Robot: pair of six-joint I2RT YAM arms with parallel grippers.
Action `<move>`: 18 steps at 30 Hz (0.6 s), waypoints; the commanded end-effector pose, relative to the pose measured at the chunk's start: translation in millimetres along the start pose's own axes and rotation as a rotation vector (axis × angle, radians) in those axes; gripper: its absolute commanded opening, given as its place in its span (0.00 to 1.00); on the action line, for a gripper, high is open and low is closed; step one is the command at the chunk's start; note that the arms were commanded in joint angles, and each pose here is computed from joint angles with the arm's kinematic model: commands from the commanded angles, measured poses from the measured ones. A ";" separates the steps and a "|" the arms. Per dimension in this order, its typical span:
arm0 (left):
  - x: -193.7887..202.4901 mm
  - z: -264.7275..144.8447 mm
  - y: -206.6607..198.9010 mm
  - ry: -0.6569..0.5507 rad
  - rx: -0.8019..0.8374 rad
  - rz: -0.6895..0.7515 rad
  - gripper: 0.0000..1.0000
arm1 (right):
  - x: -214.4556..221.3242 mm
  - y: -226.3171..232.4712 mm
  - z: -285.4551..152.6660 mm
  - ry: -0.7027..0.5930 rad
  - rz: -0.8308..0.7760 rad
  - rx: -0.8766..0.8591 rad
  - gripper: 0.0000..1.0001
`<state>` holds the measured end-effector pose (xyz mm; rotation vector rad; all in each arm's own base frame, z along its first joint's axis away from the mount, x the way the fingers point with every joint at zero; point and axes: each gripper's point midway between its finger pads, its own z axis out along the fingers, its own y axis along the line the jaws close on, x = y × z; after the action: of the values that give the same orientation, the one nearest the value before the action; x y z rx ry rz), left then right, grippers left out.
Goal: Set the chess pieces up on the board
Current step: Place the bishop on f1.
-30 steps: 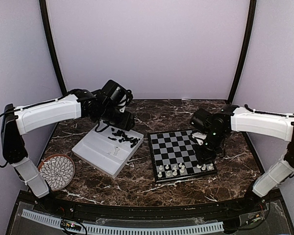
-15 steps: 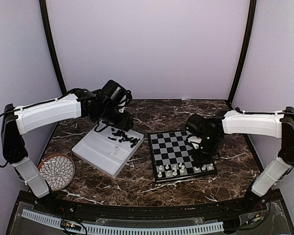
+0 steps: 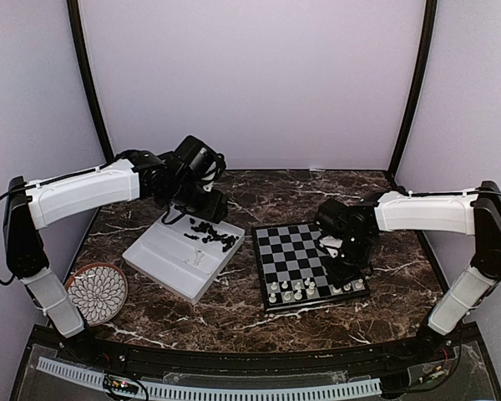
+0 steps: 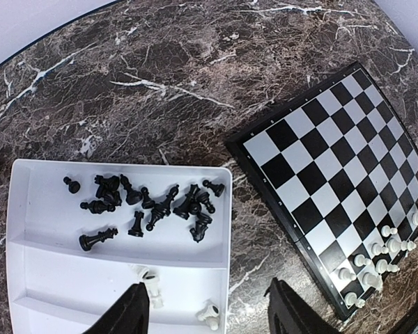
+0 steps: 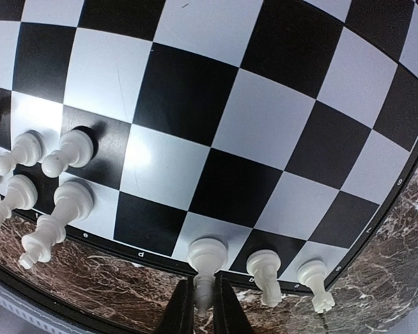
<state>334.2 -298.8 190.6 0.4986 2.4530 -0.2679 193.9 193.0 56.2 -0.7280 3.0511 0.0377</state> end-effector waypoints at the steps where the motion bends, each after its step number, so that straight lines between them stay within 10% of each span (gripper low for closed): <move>1: -4.0 -6.2 1.4 -0.005 -0.009 0.007 0.61 | -0.4 -1.4 1.4 -0.008 -0.011 0.021 0.15; 18: 83.7 -21.3 52.6 0.226 -0.143 -0.162 0.60 | -26.6 12.0 -66.8 -0.164 0.008 -0.051 0.26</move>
<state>318.0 -268.5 167.8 0.4231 2.5660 -0.1691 209.4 208.4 94.4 -0.7019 2.9680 0.1159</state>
